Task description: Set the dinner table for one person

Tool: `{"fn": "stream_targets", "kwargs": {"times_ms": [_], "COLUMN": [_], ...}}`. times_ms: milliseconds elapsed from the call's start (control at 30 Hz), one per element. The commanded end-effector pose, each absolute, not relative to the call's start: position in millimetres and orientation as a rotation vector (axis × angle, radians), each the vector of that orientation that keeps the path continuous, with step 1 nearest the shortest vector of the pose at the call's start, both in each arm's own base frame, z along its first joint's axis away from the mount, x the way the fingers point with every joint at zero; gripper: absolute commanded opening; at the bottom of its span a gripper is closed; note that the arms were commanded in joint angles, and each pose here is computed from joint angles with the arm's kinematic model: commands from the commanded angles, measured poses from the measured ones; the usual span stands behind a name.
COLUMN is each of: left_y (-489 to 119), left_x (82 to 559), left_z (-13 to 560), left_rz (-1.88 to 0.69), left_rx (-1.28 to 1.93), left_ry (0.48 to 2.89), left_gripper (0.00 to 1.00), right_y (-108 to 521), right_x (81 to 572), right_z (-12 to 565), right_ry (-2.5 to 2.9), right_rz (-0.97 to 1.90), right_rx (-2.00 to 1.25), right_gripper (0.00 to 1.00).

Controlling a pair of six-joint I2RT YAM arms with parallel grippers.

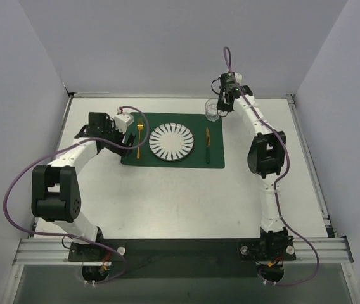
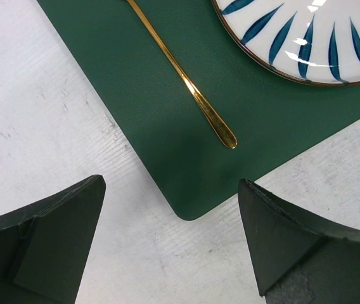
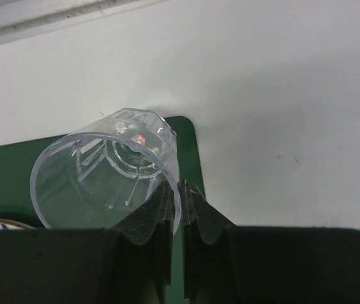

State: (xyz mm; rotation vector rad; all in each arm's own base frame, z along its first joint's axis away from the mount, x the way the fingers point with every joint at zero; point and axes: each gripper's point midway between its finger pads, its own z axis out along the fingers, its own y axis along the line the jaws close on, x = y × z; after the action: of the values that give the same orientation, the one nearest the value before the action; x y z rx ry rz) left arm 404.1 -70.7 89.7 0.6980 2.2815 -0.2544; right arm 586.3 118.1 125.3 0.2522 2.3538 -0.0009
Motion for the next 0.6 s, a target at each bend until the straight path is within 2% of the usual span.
{"fn": "stream_targets", "kwargs": {"times_ms": [0,567], "left_y": [-68,-69], "left_x": [410,410], "left_z": [97,98], "left_rz": [-0.249,-0.263], "left_rx": [0.700,0.696], "left_ry": [2.256,2.250], "left_gripper": [0.97,0.97], "right_y": [118,142], "right_x": [598,584], "right_z": [128,133], "right_ry": [2.305,2.316], "right_rz": [-0.039,-0.036], "right_rx": [0.286,0.230], "right_gripper": [0.00,0.00]}}
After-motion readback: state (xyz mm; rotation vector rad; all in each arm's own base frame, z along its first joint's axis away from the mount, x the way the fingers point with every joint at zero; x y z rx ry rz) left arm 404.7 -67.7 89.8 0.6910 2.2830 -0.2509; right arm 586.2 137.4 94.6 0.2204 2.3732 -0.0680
